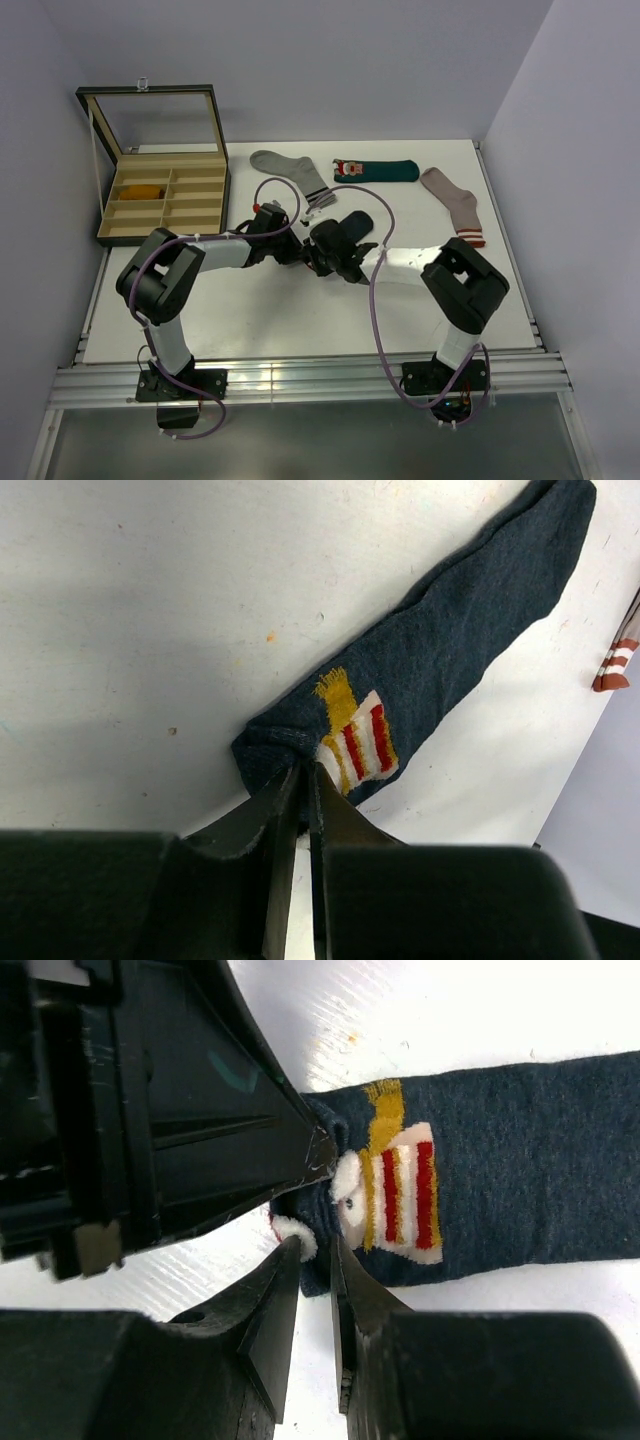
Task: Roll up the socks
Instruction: Roll the sock at the center of the board.
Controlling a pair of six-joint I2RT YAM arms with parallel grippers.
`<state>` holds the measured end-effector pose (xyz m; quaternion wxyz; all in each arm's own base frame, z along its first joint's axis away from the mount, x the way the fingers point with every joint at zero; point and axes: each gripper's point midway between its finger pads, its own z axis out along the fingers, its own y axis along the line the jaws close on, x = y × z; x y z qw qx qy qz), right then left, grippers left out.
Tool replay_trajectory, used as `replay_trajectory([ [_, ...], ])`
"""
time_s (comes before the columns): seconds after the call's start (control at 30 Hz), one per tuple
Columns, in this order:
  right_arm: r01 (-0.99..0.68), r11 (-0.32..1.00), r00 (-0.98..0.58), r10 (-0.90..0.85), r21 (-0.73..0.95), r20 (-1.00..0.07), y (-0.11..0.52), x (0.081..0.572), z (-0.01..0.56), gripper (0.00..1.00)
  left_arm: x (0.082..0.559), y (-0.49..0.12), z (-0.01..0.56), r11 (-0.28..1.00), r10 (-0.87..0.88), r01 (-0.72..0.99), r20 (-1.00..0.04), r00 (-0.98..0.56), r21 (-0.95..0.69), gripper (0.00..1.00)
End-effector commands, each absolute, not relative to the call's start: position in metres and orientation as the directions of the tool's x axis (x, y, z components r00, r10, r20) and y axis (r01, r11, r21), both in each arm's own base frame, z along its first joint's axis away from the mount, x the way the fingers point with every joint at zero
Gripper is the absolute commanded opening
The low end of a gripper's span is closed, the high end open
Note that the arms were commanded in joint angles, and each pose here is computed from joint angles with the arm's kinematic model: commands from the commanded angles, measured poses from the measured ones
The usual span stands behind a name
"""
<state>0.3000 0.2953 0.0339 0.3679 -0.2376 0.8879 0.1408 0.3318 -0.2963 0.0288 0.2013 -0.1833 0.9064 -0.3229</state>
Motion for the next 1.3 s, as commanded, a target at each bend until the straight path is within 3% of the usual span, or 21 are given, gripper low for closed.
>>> replay_trajectory([
  [0.0, -0.52, 0.853, -0.61, -0.334, 0.045, -0.718, 0.297, 0.307, 0.035, 0.27, 0.316, -0.284, -0.001, 0.792, -0.42, -0.229, -0.233, -0.877, -0.566, 0.15],
  [0.93, -0.496, 0.868, -0.813, -0.465, -0.002, -0.351, 0.264, 0.255, -0.053, 0.31, 0.321, -0.282, 0.004, 0.807, -0.415, -0.226, -0.252, -0.874, -0.545, 0.13],
  [1.03, -0.493, 0.87, -0.827, -0.46, 0.023, -0.322, 0.265, 0.25, -0.057, 0.19, 0.324, -0.28, 0.011, 0.808, -0.419, -0.223, -0.267, -0.868, -0.546, 0.14],
  [1.13, -0.482, 0.867, -0.852, -0.43, 0.127, -0.297, 0.272, 0.243, -0.055, 0.01, 0.328, -0.278, 0.021, 0.808, -0.428, -0.217, -0.293, -0.855, -0.548, 0.15],
  [1.27, -0.424, 0.839, -0.9, -0.348, 0.341, -0.262, 0.289, 0.238, -0.039, 0.0, 0.335, -0.275, 0.041, 0.8, -0.45, -0.209, -0.332, -0.829, -0.563, 0.22],
])
